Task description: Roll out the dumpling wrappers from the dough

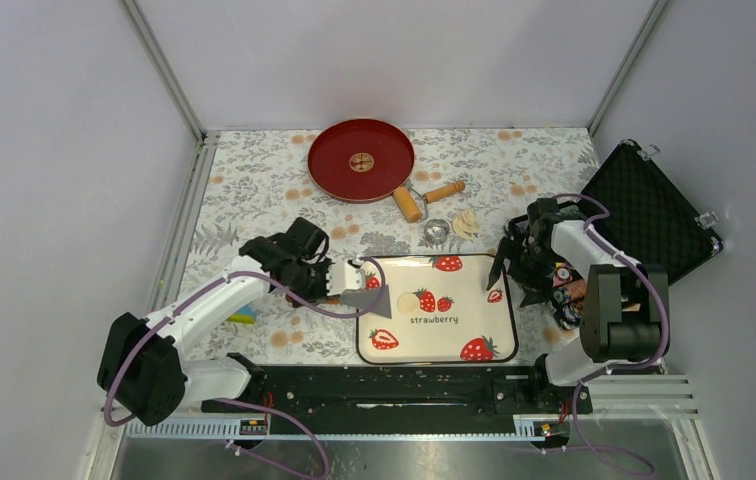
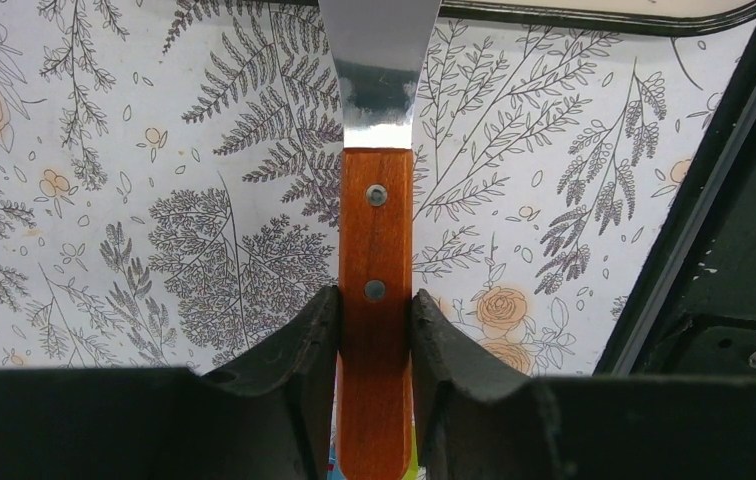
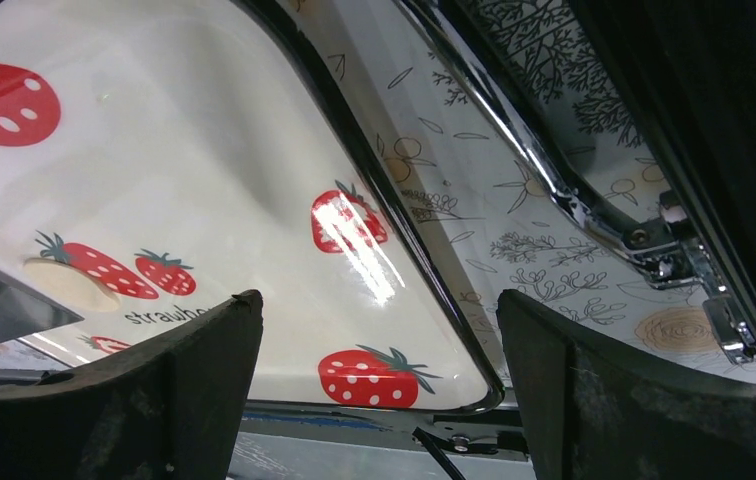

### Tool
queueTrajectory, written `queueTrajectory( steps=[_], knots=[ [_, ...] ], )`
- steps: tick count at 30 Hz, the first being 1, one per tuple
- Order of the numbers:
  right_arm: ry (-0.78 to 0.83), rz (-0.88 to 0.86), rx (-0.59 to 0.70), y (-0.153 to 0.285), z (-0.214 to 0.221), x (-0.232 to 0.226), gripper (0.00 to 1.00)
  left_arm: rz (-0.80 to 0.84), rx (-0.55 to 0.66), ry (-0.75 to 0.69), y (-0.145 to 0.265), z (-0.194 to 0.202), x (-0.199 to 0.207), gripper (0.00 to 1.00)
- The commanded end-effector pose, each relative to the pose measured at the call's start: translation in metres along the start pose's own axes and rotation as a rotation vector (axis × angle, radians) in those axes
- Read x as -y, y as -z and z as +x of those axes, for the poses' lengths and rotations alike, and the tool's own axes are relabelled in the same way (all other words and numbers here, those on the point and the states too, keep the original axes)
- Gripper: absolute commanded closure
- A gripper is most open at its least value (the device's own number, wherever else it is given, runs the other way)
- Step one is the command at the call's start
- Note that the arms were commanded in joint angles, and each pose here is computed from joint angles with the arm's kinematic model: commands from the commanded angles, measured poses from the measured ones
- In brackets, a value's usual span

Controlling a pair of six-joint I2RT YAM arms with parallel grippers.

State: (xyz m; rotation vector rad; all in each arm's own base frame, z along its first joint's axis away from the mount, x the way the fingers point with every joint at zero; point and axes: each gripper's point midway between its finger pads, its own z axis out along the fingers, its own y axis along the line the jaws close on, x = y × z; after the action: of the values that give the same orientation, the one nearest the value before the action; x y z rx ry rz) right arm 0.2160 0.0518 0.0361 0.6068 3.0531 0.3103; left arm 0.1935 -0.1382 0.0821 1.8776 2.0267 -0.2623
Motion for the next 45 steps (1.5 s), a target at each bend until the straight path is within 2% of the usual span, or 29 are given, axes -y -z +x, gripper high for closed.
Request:
queueTrajectory(
  steps=[1, 18, 45],
  knots=[
    [0.003, 0.012, -0.001, -0.005, -0.006, 0.002, 0.06, 0.001, 0.023, -0.027, 0.004, -0.011, -0.01, 1.0],
    [-0.012, -0.01, -0.062, -0.021, 0.003, 0.001, 0.06, 0.013, -0.046, -0.053, -0.006, -0.013, -0.017, 1.0],
    [-0.028, -0.057, -0.077, -0.026, 0.01, -0.005, 0.07, 0.043, -0.095, -0.076, -0.019, -0.025, -0.017, 1.0]
  ],
)
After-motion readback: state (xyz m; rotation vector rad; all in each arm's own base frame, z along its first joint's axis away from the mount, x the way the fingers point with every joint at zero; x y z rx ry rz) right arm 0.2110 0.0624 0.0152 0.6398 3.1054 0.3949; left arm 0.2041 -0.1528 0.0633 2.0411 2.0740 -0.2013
